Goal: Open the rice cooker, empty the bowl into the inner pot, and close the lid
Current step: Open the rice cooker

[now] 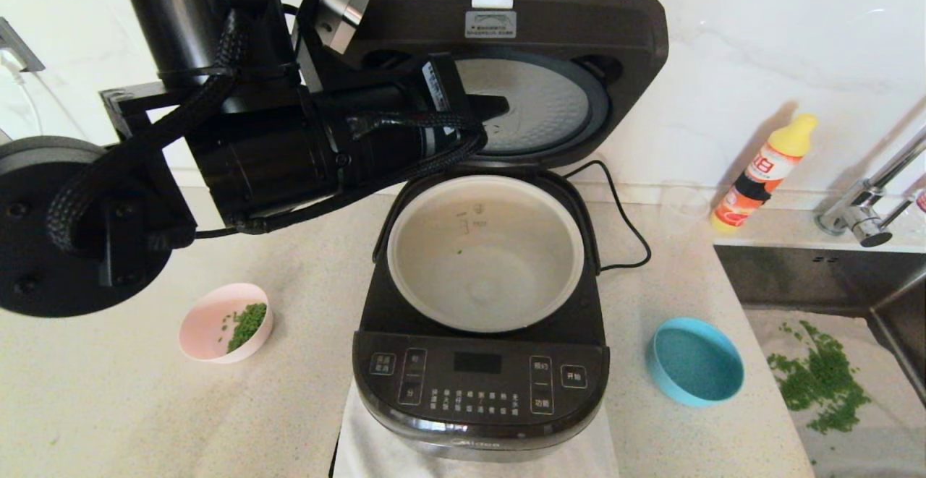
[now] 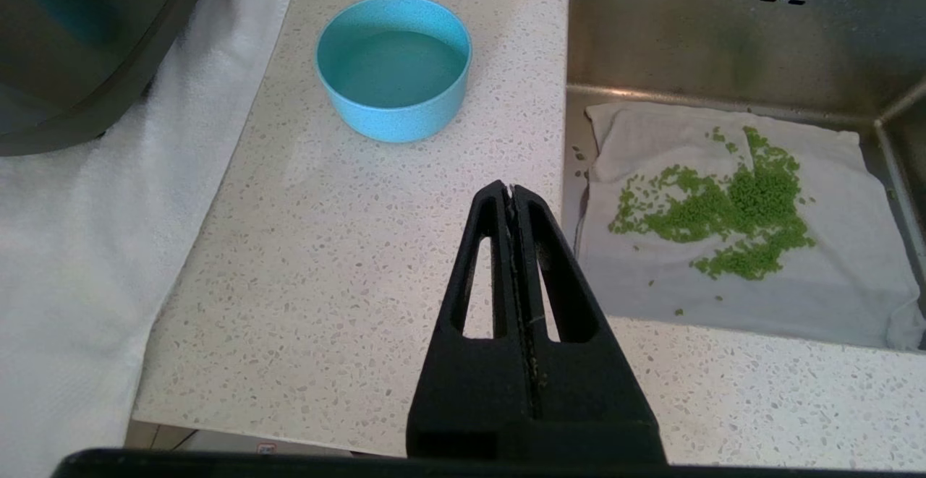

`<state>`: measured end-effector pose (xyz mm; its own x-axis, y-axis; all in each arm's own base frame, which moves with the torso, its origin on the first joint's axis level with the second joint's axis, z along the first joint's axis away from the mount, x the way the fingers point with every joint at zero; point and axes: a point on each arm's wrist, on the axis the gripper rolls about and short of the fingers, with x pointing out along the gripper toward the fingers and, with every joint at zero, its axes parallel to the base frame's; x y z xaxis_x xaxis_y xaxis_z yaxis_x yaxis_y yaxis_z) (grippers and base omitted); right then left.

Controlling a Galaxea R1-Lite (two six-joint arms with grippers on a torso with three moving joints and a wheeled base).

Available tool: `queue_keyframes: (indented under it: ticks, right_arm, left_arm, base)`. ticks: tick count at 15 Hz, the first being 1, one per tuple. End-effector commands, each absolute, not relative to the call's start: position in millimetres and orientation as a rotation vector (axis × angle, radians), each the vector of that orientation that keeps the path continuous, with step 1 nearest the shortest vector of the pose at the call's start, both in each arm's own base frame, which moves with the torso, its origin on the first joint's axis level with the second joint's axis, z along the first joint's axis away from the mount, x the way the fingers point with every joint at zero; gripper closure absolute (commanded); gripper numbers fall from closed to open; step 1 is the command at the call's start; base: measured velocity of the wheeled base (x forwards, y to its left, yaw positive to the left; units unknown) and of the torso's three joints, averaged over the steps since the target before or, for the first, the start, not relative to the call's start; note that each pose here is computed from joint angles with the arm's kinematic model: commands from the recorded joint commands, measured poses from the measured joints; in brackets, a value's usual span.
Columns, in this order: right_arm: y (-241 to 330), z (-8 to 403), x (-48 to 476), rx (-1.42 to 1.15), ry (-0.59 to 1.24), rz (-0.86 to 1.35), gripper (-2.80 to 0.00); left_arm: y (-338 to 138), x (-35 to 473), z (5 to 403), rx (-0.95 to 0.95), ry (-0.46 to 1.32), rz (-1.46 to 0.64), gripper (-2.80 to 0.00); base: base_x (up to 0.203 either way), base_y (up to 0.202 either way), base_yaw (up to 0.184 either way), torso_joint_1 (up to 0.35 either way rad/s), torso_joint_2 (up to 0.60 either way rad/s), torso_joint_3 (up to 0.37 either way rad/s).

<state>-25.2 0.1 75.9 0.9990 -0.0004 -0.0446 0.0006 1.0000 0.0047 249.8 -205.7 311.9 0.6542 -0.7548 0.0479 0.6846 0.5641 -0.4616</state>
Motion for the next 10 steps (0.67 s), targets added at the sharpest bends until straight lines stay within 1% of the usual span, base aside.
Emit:
queue_keyframes:
  ticks: [1,3,8,10]
  right_arm:
    - [0.1,75.8,-25.2,0.005,0.046,0.0,0.0]
    - [0.1,75.8,-25.2,0.005,0.046,0.0,0.0]
    - [0.1,75.8,-25.2,0.005,0.046,0.0,0.0]
    - [0.1,75.8,-25.2,0.005,0.046,0.0,0.0]
  left_arm:
    - [-209.3,256.8,314.4,-0.478,0.152,-0.85,0.0]
    - [-211.3,260.9,318.7,-0.482,0.134,-0.847,0.0]
    - [-216.1,269.7,311.4,-0.477,0.151,-0.837,0.0]
    - [-214.5,267.5,314.7,-0.479,0.142,-0.84,0.0]
  base:
    - [0.0,0.0,0.0,0.0,0.0,0.0]
    - [0.0,0.0,0.0,0.0,0.0,0.0]
    - [0.0,0.0,0.0,0.0,0.0,0.0]
    - [0.0,0.0,0.0,0.0,0.0,0.0]
